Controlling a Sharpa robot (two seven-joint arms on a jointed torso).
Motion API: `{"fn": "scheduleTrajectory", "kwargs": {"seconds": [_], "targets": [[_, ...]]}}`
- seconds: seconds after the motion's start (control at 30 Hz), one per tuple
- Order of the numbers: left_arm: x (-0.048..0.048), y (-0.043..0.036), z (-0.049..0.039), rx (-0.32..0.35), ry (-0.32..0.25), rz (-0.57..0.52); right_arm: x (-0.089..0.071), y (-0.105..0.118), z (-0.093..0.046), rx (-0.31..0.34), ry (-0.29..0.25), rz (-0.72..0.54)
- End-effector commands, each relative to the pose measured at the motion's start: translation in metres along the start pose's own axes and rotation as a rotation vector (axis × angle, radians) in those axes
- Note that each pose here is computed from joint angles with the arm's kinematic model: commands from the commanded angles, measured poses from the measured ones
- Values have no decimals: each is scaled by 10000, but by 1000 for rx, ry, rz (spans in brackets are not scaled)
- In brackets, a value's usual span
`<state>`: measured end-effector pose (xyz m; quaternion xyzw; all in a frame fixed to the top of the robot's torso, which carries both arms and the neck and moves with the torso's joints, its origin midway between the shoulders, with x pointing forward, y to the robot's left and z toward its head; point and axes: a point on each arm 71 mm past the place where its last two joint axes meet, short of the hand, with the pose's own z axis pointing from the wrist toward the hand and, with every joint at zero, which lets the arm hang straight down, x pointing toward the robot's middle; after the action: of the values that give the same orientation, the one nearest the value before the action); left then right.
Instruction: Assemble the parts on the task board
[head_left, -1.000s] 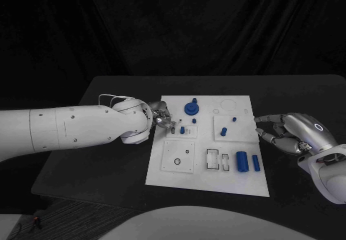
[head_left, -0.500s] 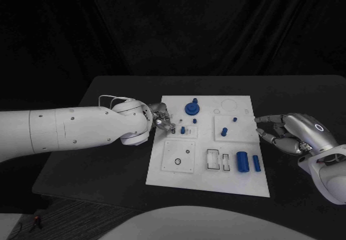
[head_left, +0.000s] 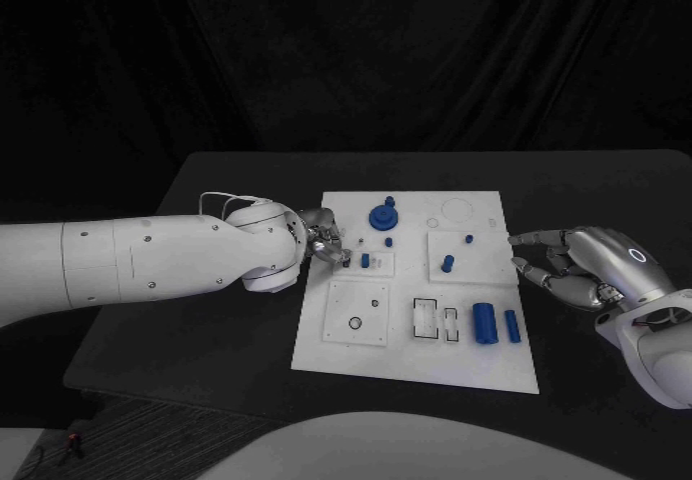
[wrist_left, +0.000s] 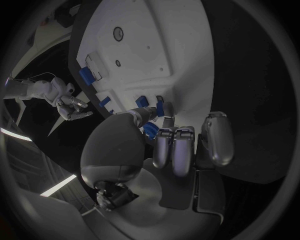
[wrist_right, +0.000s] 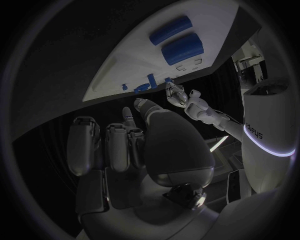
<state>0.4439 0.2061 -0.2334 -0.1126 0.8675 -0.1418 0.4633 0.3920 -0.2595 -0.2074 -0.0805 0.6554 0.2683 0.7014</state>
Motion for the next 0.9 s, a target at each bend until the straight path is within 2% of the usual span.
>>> {"fn": "scheduleTrajectory", "kwargs": {"seconds": [0.03, 0.3, 0.9], "targets": [[51, 6, 5, 1, 23, 12, 5, -9, -10, 12, -6, 0], [70, 5, 5, 5, 31, 15, 17, -8, -17, 13, -3, 2], [85, 55, -26, -6, 56, 28, 34, -14, -29, 17, 2, 3]]}}
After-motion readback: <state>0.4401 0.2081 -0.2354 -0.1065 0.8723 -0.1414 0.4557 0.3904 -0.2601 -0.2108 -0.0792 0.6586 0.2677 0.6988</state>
